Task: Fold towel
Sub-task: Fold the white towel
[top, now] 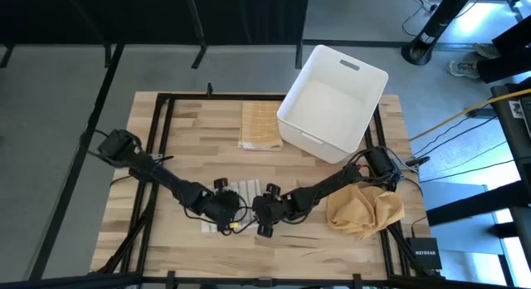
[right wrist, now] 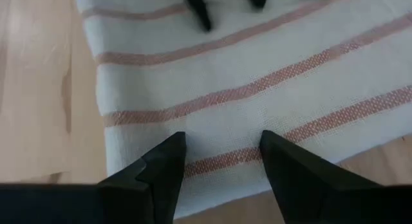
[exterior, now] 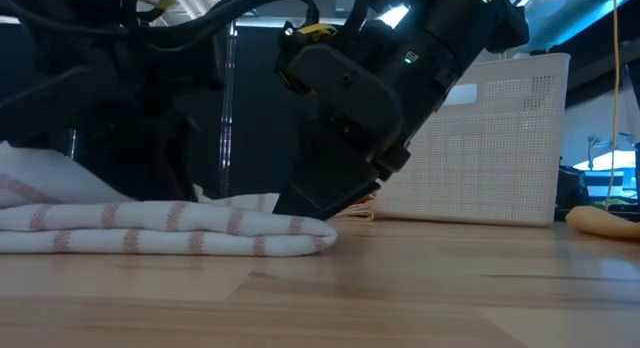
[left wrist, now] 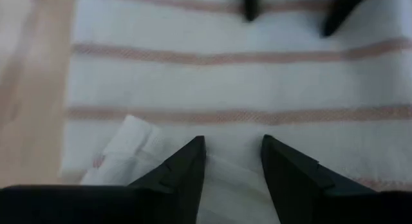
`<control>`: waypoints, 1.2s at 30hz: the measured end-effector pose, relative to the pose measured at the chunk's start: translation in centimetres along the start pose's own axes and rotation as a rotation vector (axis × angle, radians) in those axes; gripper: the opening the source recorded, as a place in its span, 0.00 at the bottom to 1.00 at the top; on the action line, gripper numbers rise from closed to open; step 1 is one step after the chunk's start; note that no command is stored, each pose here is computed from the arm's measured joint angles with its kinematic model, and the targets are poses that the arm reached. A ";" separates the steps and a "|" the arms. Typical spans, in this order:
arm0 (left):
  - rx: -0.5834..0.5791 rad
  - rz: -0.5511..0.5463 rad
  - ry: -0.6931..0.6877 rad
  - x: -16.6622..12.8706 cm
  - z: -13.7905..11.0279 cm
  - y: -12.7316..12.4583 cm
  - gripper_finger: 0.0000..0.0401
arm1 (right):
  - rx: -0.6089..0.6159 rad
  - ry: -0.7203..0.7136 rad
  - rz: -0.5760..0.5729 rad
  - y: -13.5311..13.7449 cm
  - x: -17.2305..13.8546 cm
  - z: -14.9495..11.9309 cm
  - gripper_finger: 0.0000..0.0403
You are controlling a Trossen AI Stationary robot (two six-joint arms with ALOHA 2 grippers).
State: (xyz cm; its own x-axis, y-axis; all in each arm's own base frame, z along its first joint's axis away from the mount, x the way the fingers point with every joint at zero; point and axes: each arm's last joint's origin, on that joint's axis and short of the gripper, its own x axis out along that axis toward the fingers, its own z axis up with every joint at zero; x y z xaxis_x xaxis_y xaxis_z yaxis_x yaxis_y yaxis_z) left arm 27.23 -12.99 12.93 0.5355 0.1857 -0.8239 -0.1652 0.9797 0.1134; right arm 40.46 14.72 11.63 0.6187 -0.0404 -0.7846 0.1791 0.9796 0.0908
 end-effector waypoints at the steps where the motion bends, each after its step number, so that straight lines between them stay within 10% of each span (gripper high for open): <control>1: -0.013 0.018 0.027 -0.2 -0.1 0.3 0.36 | 0.000 0.001 0.000 0.0 0.0 0.0 0.51; 13: -0.170 0.257 0.288 -9.0 -2.8 2.2 0.36 | -0.001 0.006 -0.003 0.0 0.0 -0.1 0.51; 18: -0.188 0.191 -0.028 -11.2 -2.8 0.1 0.36 | 0.000 0.002 -0.002 0.0 0.0 0.0 0.51; 22: -0.136 0.131 -0.218 -10.9 -1.9 -1.8 0.36 | 0.002 -0.003 0.001 0.0 0.0 0.0 0.51; 30: -0.181 0.214 0.080 -7.1 -6.8 0.0 0.36 | 0.003 -0.013 0.008 0.1 0.1 0.1 0.51; 36: -0.245 0.173 0.022 -6.9 -6.9 -0.5 0.36 | 0.005 -0.020 0.013 0.1 0.0 0.2 0.51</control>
State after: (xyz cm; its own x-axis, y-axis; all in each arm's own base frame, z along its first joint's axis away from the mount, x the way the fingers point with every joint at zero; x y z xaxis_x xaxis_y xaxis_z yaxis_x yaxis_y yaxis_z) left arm 17.88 -15.33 14.75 0.4644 0.3438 -0.8162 -0.4490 0.8858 0.1176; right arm 40.69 14.81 11.75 0.6358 -0.0320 -0.7712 0.1752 0.9790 0.1039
